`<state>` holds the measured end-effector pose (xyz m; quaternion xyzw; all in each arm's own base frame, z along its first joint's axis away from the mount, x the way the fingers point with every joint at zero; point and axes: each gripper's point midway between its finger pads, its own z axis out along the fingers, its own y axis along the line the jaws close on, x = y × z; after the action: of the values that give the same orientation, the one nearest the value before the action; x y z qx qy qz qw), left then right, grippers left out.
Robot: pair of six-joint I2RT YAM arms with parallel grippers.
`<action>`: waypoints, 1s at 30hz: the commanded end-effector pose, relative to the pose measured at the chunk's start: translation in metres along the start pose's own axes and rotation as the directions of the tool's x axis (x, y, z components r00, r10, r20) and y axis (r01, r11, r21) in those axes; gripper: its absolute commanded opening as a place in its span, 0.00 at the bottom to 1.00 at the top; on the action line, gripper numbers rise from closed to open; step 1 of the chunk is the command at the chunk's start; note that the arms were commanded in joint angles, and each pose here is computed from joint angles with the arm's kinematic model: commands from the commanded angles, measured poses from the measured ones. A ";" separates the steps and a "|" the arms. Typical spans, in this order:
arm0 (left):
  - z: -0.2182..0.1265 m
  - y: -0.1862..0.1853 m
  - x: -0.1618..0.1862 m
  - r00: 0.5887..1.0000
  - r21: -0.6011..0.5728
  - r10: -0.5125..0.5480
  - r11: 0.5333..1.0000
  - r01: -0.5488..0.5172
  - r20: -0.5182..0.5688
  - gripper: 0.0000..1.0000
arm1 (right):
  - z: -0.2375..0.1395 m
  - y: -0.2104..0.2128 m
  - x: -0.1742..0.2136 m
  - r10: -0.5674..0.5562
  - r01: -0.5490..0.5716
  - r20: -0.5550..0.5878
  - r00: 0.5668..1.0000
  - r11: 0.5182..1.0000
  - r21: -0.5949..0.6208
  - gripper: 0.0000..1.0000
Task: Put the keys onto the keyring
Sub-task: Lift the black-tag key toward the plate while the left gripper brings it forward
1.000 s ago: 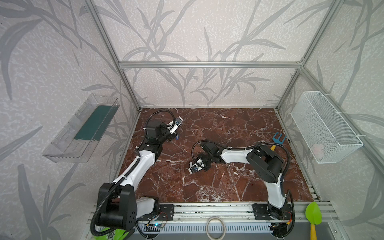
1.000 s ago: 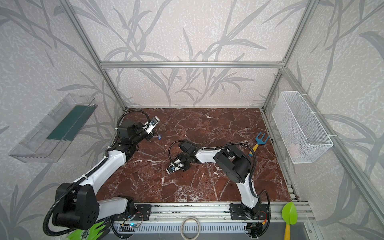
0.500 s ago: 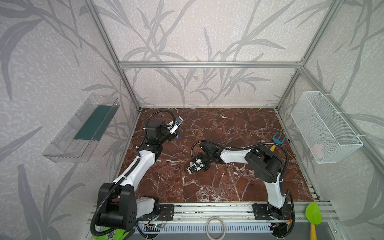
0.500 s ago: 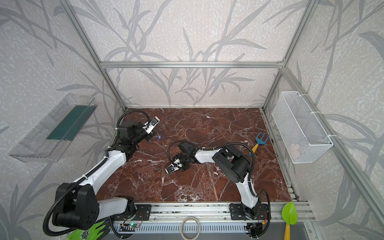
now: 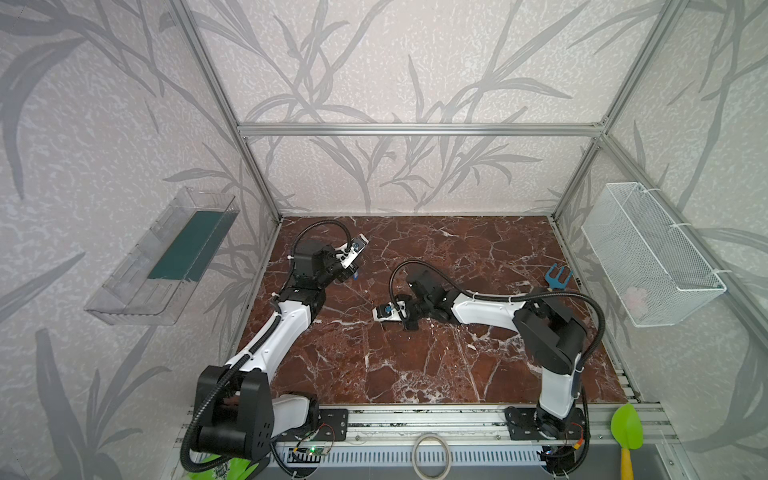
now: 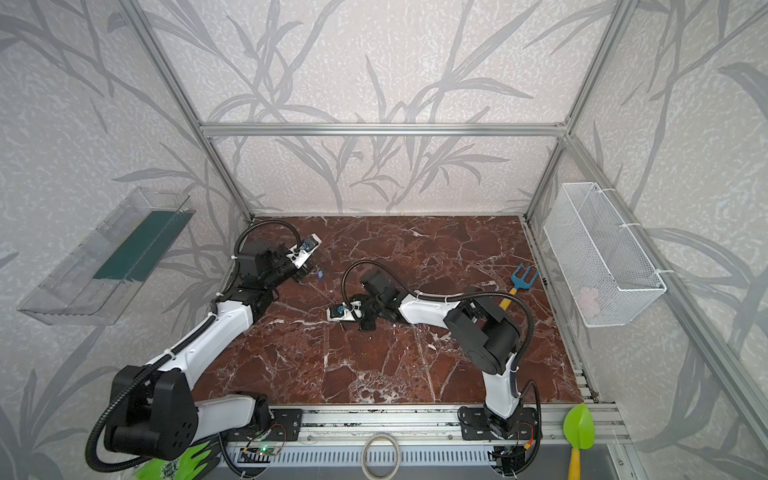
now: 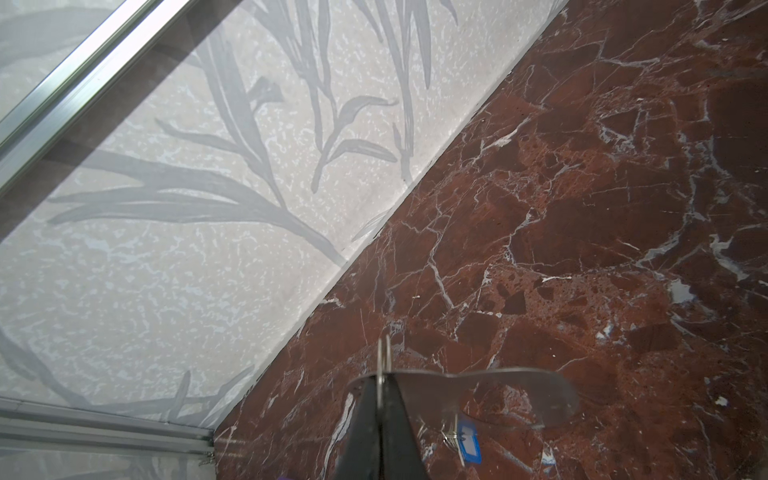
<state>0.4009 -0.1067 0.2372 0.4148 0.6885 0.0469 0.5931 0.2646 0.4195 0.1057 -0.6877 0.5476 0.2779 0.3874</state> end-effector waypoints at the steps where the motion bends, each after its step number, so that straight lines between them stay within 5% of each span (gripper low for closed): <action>1: -0.004 0.006 -0.043 0.988 0.000 0.052 0.999 -0.052 0.148 0.00 | -0.032 -0.022 -0.012 0.242 -0.244 0.034 0.970 0.967 0.073 0.00; 5: -0.007 -0.009 -0.062 0.967 0.052 0.107 0.991 -0.122 0.231 0.00 | -0.066 -0.049 0.004 0.421 -0.417 0.022 0.907 0.889 0.188 0.00; 8: -0.016 -0.020 -0.079 0.938 0.091 0.132 0.981 -0.169 0.319 0.00 | -0.096 -0.064 0.003 0.435 -0.432 0.047 0.899 0.863 0.262 0.00; 19: -0.025 -0.074 -0.118 0.900 0.323 0.111 0.909 -0.263 0.421 0.00 | -0.160 -0.077 -0.026 0.095 -0.083 -0.013 0.995 0.920 0.384 0.00; 24: -0.011 -0.081 -0.126 0.901 0.264 0.211 0.909 -0.323 0.378 0.00 | -0.171 -0.077 -0.039 0.092 -0.080 -0.012 0.996 0.920 0.383 0.00; 30: -0.008 -0.088 -0.132 0.915 0.307 0.199 0.899 -0.314 0.352 0.00 | -0.184 -0.074 -0.049 0.102 -0.100 0.018 0.995 0.907 0.409 0.00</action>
<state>0.3399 -0.2426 0.2808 0.5996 0.5271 -0.0826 0.5965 0.3209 0.3045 0.2404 -0.5705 0.6358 0.1755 0.4893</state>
